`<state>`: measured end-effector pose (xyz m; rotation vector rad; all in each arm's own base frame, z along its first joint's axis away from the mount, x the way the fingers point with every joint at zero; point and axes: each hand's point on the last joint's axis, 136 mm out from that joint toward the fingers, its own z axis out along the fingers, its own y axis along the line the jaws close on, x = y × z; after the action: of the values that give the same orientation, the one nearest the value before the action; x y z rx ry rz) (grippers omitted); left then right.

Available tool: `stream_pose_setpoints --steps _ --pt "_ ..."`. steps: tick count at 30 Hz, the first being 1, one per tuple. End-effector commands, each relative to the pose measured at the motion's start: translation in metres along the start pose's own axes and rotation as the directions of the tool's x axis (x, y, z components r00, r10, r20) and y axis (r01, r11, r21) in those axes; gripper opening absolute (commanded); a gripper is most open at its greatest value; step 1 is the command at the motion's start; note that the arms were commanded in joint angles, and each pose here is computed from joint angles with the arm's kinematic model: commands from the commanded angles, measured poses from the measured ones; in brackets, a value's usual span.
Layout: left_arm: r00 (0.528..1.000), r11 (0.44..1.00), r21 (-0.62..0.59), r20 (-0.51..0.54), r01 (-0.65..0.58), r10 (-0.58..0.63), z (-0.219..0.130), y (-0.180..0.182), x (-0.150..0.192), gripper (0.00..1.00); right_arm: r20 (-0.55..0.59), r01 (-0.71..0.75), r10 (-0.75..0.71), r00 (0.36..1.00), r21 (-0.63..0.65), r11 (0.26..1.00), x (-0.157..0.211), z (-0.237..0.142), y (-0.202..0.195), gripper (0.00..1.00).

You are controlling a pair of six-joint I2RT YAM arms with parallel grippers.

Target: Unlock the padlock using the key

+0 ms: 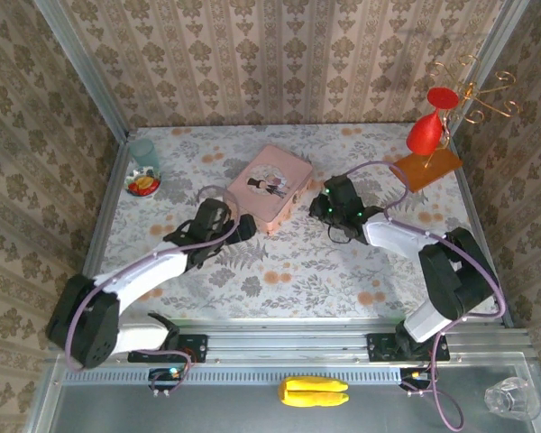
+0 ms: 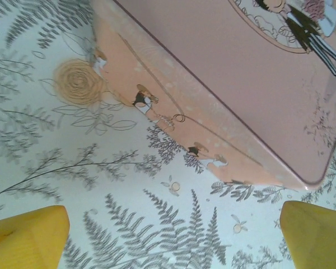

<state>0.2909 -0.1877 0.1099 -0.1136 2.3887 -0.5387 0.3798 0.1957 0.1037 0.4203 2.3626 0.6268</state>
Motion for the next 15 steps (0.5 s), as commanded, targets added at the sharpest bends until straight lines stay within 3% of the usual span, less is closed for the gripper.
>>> stream_pose_setpoints --steps 1,10,15 --pt "0.992 0.997 0.007 0.1 -0.079 0.078 -0.02 0.005 -0.012 1.0 -0.043 0.102 -0.102 0.994 -0.007 0.995 0.017 -0.016 0.003 0.0" --pt "0.954 0.973 0.059 0.218 -0.223 0.205 -0.059 0.016 0.0 1.0 -0.116 0.305 -0.311 0.943 -0.065 0.95 0.062 -0.053 0.026 0.0" --pt "0.925 0.971 0.122 0.347 -0.207 0.153 -0.085 0.018 -0.002 1.0 -0.171 0.361 -0.369 0.913 -0.078 0.929 0.094 -0.064 0.028 0.0"
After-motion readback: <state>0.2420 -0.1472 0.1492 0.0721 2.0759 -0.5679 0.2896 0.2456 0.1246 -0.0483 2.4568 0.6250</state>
